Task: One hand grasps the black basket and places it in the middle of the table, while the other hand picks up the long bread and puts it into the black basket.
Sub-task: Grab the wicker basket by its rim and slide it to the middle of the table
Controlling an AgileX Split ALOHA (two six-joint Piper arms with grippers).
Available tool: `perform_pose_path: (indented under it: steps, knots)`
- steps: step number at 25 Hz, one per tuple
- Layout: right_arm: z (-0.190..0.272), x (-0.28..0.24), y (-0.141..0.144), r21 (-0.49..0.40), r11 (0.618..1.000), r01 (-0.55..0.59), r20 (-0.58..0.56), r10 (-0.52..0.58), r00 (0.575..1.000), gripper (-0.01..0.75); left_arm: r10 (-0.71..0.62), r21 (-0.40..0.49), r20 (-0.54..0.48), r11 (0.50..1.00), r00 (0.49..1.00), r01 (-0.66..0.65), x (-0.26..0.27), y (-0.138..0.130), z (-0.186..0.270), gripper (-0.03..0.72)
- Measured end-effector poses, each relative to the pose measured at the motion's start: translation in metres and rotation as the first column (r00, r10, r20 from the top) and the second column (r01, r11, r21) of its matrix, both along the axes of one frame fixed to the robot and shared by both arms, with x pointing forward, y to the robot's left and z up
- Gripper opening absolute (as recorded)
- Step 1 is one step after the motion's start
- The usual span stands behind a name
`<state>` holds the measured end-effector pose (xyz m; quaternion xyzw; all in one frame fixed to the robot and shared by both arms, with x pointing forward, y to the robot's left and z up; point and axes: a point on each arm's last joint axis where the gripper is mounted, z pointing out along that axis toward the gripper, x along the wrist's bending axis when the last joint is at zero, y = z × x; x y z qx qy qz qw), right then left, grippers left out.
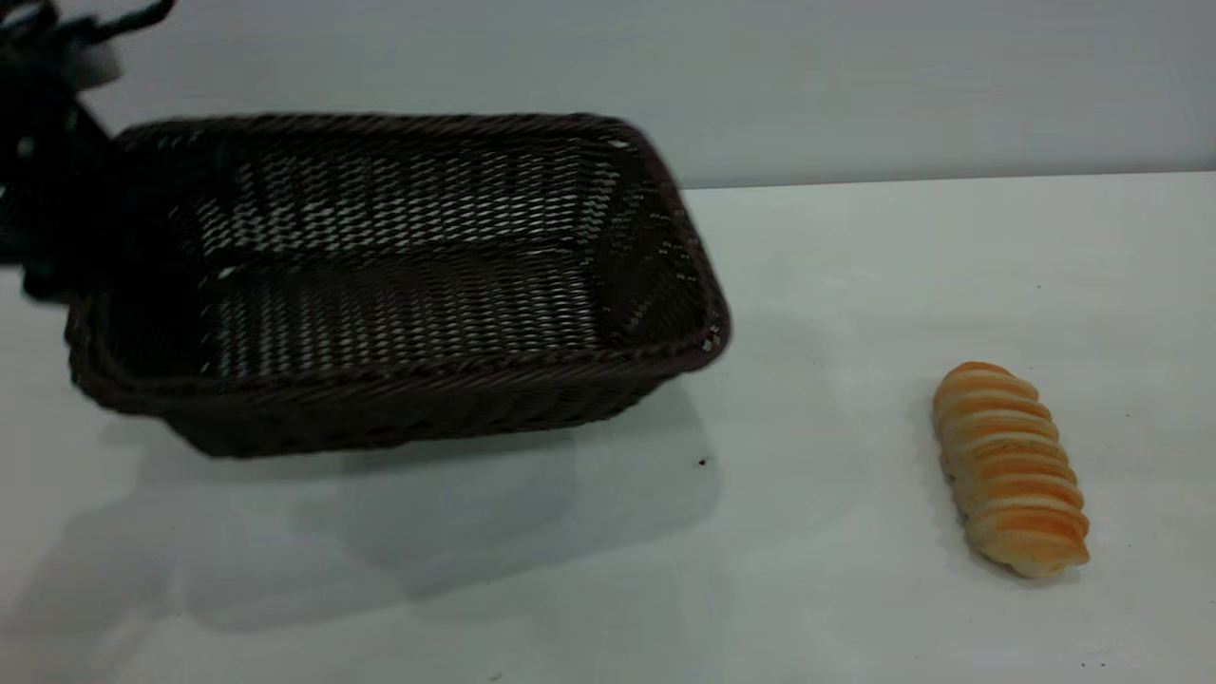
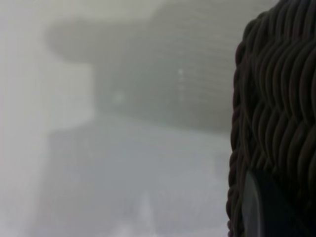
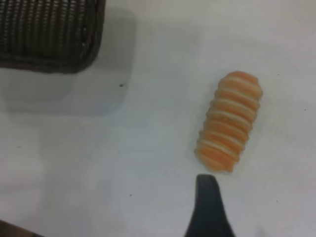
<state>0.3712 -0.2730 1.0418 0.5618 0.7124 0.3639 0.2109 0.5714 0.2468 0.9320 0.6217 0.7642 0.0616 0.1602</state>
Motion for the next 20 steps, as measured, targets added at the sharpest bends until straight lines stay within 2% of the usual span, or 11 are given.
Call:
perform_pose_path:
  steps: [6, 13, 20]
  knots:
    - [0.000, 0.000, 0.000, 0.000, 1.000, -0.003, -0.005, 0.003, 1.000, 0.543, -0.121, 0.016, -0.073, 0.992, 0.990, 0.122, 0.033, -0.016, -0.017, 0.139]
    - [0.000, -0.001, 0.000, 0.001, 1.000, -0.004, -0.008, 0.004, 1.000, 0.543, -0.161, 0.015, -0.140, 0.986, 0.977, 0.165, 0.056, -0.033, -0.056, 0.139]
    - [-0.001, -0.001, 0.000, 0.001, 1.000, -0.004, -0.008, 0.004, 1.000, 0.543, -0.168, 0.006, -0.159, 0.985, 0.973, 0.171, 0.057, -0.042, -0.068, 0.139]
